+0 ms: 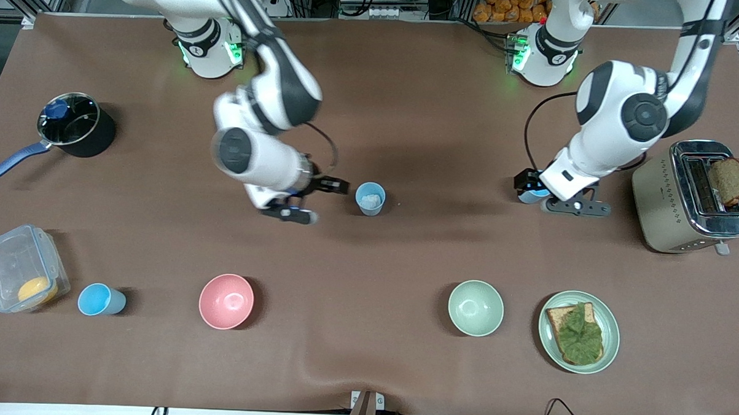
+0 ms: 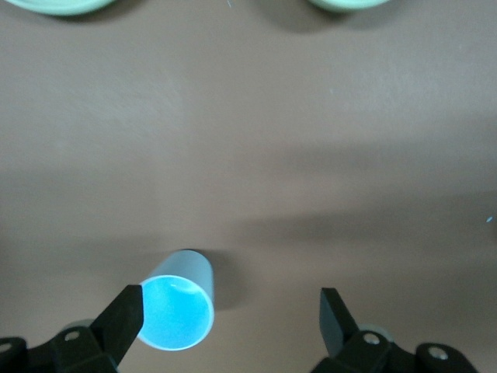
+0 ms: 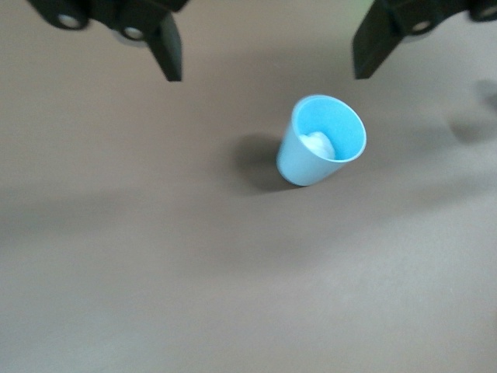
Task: Stack blue cups with both arms
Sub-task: 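Withdraw the right gripper while the left gripper grasps the blue cup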
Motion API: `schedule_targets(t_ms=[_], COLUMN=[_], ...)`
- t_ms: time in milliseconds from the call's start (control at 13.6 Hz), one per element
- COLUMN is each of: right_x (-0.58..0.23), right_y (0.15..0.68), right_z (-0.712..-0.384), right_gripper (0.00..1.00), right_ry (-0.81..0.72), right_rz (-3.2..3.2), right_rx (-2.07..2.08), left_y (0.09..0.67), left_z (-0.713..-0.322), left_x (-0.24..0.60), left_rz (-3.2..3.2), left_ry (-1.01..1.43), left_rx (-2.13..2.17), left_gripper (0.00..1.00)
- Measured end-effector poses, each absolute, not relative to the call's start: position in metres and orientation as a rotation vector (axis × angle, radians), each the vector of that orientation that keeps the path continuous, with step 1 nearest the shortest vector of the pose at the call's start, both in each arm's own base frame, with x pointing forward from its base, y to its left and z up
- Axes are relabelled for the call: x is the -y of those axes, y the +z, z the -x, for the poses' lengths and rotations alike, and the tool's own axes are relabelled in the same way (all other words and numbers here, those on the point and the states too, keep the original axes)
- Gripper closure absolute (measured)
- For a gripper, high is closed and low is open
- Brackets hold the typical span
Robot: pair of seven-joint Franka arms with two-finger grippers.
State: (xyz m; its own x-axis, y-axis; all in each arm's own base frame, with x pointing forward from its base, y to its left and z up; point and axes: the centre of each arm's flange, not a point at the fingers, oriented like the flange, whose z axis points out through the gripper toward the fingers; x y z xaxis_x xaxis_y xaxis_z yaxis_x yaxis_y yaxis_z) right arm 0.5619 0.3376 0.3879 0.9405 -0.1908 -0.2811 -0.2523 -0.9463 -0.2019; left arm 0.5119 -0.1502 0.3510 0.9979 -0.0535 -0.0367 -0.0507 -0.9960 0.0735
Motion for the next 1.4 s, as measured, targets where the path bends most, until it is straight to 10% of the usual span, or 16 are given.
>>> schedule_targets(t_ms=[443,1402], right_x=[-0.233,0.028], right_y=[0.511,0.577], right_z=[-0.585,-0.567], right_gripper=[0.00,0.00], right_ry=[0.339,0.343], right_rz=[3.046,3.006], right_rx=[-0.207,0.209], left_y=[0.295,0.239], left_z=[-0.472,-0.449], left_x=[0.157,0.124], left_rz=[-3.047,-3.060], left_ry=[-0.159,-0.171], left_rx=[0.058,-0.021], left_gripper=[0.00,0.12])
